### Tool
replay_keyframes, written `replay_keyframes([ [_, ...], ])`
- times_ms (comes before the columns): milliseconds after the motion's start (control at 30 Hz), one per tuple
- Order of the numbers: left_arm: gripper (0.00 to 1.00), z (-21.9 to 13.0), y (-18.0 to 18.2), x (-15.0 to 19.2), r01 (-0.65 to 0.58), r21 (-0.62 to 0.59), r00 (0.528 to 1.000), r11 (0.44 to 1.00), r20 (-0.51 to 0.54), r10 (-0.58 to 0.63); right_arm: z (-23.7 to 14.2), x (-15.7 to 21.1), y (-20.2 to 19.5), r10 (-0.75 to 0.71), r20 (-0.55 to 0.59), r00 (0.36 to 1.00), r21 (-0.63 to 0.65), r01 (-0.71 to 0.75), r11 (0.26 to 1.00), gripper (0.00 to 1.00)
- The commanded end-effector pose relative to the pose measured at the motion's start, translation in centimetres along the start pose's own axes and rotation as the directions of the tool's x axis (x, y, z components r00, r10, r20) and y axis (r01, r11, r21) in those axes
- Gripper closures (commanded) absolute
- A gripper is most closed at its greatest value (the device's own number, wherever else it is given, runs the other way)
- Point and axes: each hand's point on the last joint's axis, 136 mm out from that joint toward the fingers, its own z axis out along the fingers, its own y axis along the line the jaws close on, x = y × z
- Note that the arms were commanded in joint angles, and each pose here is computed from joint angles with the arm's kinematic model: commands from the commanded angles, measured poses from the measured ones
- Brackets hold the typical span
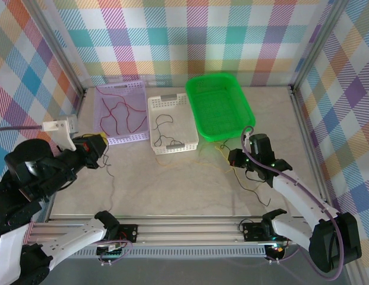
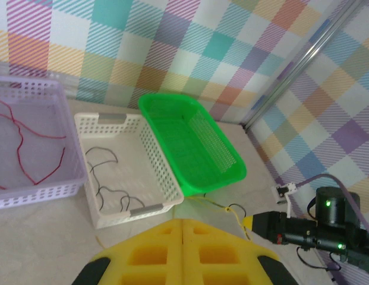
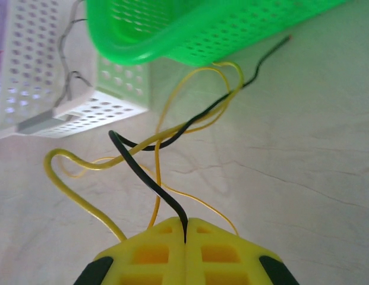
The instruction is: Untangle the cables
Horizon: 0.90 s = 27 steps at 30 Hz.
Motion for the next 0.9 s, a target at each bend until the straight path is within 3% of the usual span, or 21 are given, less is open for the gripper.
replay_keyframes([
  [0,1.0,-0.1,-1.4,-2.3,-0.022,0.033,0.999,0.999,0.048,0.02,-0.2,-2.1,3.3,-0.052,0.039,0.998,-0.141,0.057,0.988,1.0],
  [200,1.0,0.6,-2.4,-4.4,-0.034,0.035,0.996,0.999,0.087,0.031,-0.5,-3.1,5.3,-0.078,0.079,0.994,-0.232,0.094,0.968,1.0],
  [433,1.0,2.3,-3.9,-6.7,-0.044,0.041,0.99,0.998,0.133,0.038,-3.6,-5.0,8.6,-0.113,0.233,0.966,-0.362,0.194,0.912,1.0],
  [867,1.0,6.7,-5.9,-10.7,-0.077,0.026,0.964,0.997,0.256,0.068,-5.0,-4.6,7.8,-0.08,0.341,0.937,-0.362,0.209,0.909,1.0],
])
